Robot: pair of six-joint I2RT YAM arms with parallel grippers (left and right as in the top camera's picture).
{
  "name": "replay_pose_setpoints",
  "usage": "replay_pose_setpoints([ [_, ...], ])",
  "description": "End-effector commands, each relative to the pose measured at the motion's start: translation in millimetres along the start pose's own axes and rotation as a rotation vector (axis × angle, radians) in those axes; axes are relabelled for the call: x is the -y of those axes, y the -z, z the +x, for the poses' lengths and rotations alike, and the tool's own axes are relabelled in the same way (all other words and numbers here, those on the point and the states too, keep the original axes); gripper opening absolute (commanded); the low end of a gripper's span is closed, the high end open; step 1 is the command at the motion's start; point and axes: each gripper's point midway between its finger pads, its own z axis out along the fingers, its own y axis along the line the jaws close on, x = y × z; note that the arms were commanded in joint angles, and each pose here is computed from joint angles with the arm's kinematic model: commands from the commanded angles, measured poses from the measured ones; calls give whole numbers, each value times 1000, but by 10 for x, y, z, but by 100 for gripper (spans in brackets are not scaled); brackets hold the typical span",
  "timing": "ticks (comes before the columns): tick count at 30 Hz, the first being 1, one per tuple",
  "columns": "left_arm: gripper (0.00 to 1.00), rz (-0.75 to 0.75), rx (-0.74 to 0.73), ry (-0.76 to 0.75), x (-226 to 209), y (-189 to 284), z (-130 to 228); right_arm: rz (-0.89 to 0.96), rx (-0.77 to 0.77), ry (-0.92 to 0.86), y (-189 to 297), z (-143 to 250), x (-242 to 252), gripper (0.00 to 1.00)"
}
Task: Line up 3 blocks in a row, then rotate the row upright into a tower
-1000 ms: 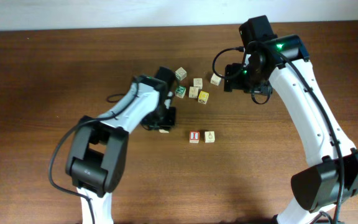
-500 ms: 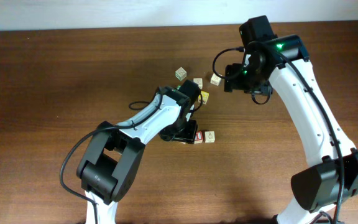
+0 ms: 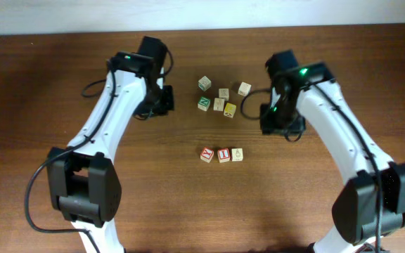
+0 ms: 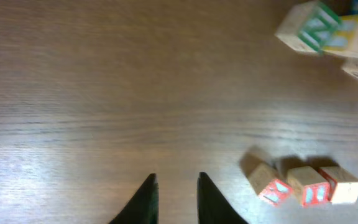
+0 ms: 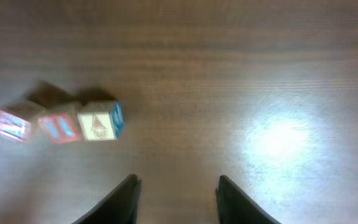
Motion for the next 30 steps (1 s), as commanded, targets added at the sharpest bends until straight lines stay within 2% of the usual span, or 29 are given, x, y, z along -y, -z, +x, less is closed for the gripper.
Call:
replay_pose_setpoints([
  [1,14,5,54,34,-107,45,-152,-70,-32,28,-374,143,-89,22],
  [5,15,11,88,61,-204,57,-268,-178,13,45,-702,115,-242,12],
  [9,16,18,111,63,-202,63,-326,-249,26,73,-836,167,-449,12],
  [20,18,19,111,60,-187,63,-325,-299,8,141,-967,408,-1091,14],
  [26,18,45,104,59,-142,63,-314,-394,63,189,-877,286,-1373,13],
  [30,19,46,104,59,-141,63,-315,-383,93,218,-711,170,-1408,14],
])
